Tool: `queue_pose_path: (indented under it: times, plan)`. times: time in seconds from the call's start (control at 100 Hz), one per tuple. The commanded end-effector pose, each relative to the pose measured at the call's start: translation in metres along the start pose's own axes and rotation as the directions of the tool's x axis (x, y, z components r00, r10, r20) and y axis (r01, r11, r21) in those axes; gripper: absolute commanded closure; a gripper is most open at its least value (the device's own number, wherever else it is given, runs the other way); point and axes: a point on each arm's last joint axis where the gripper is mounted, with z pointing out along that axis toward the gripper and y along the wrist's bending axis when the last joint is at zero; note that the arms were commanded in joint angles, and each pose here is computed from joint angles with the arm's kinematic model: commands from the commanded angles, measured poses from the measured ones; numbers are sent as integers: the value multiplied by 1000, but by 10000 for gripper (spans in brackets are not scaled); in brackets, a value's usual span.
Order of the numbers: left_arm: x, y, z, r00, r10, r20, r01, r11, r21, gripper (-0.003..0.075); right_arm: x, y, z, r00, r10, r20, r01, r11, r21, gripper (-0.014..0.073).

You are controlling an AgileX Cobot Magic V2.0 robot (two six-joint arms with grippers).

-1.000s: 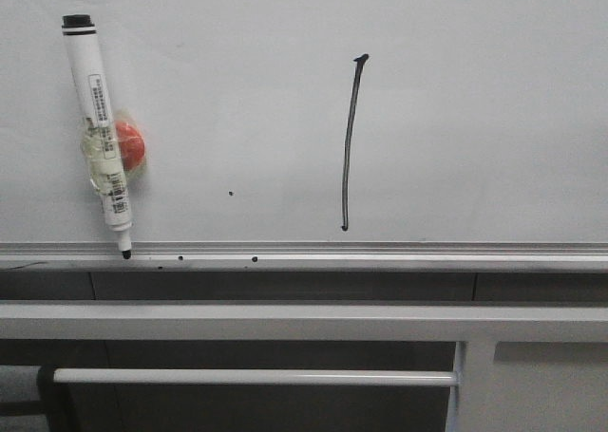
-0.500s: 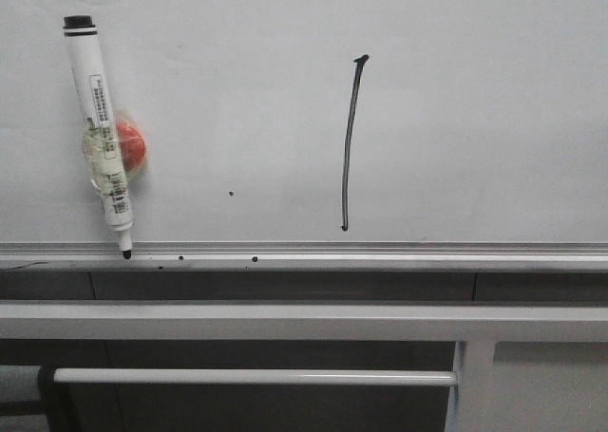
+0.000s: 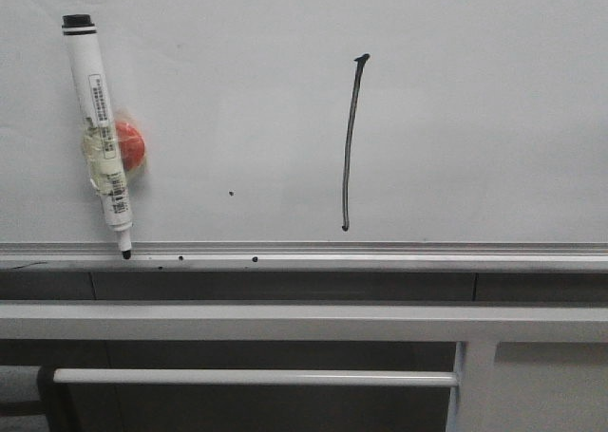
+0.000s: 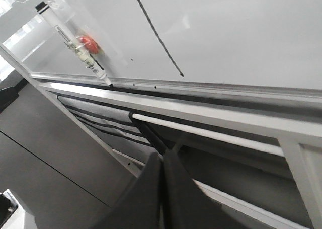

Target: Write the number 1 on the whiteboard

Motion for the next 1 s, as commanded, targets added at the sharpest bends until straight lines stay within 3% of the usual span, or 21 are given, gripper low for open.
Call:
queue_pose_path:
  times: [0.0, 0.3, 0.49, 0.7, 0.79, 0.84, 0.89, 0.99]
  plan:
    - [-4, -1, -1, 997, -12, 74, 12, 1000, 10, 741, -8, 2, 0, 1000, -10, 29, 10, 1000, 10, 659]
    - [-4, -1, -1, 997, -12, 74, 12, 1000, 10, 741, -9, 2, 0, 999, -24, 34, 23, 1000, 16, 657]
    - [-4, -1, -1, 997, -12, 74, 12, 1000, 10, 741, -22, -29, -7, 971, -59, 230, -19, 946, 324, 658]
    - [-4, -1, -1, 997, -12, 74, 12, 1000, 10, 741, -27, -41, -14, 946, -99, 308, -52, 893, 448, 658]
    - [-4, -1, -1, 997, -12, 74, 12, 1000, 10, 741, -28, -38, -13, 945, -124, 304, -19, 904, 426, 658]
    - [-4, -1, -1, 997, -12, 74, 12, 1000, 10, 741, -29, -30, -10, 937, -194, 289, 81, 929, 362, 658]
    - [-4, -1, -1, 997, -12, 74, 12, 1000, 10, 741, -33, -21, -9, 904, -281, 322, 182, 935, 305, 658]
    - [-4, -1, -1, 997, -12, 74, 12, 1000, 10, 741, -38, -7, -9, 868, -279, 411, 224, 958, 178, 658]
